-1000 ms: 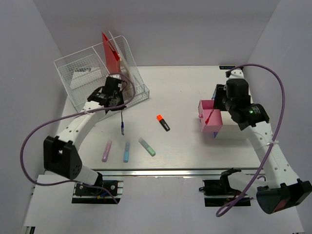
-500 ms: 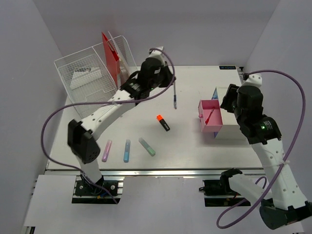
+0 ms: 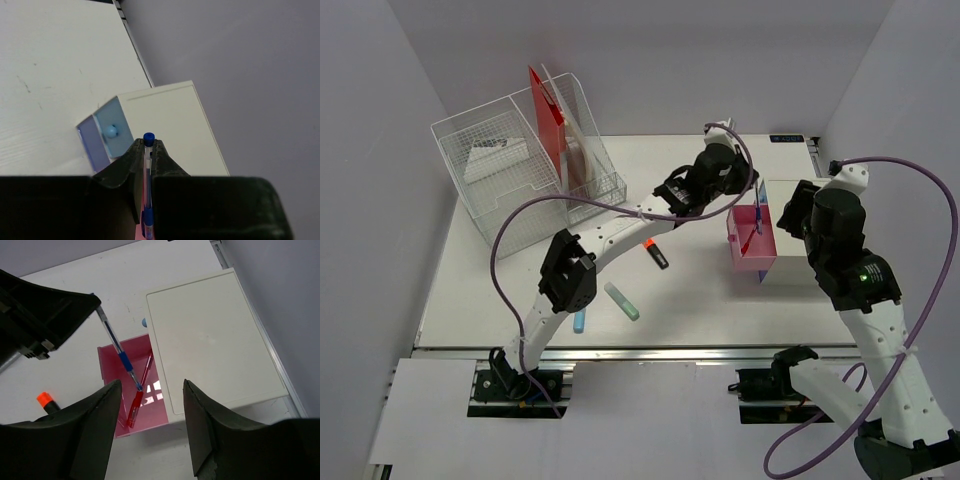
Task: Organize the desk
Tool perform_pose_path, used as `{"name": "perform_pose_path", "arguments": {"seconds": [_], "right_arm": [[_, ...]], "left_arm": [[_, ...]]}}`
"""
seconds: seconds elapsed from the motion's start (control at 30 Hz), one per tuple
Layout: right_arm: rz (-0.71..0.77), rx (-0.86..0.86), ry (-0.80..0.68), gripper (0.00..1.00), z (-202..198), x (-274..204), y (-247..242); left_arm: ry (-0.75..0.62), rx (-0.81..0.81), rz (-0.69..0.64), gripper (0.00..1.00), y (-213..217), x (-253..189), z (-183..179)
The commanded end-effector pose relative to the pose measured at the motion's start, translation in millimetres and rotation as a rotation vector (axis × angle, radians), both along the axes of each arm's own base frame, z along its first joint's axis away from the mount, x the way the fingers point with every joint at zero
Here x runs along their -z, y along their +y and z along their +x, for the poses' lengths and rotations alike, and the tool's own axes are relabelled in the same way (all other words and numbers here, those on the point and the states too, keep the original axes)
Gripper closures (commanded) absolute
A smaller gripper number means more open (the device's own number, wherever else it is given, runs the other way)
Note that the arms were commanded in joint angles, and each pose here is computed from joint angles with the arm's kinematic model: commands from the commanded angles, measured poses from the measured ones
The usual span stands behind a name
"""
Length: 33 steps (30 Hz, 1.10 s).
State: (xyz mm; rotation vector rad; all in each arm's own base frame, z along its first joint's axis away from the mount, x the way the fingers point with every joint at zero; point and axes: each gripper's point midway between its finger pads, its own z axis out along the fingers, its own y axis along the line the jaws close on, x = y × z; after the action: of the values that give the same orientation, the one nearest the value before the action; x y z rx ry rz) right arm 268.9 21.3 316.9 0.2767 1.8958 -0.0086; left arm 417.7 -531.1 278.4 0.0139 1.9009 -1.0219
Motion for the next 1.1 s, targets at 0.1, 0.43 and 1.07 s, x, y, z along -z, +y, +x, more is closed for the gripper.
{"name": "perform_pose_path", "arguments": {"seconds": [0.1,0.43,1.07], "right_arm": [[-0.011,0.056,-0.017,0.42,3.2,-0.9,-9.7],[-0.024,0.08,0.005,0.37,6.8,5.9,-12.3],[-0.056,0.205,0.099,0.26,57.2,8.5,-69.8]], "left_arm": [[-0.054,-0.009,-0.063,1.0,-11.5,-25.8,-8.9],[-0.002,0.059,0.034,0.69,-15.7,5.9,-40.5],[-0.044,0.077,0.199,0.02,56.6,-7.2,-75.9]]}}
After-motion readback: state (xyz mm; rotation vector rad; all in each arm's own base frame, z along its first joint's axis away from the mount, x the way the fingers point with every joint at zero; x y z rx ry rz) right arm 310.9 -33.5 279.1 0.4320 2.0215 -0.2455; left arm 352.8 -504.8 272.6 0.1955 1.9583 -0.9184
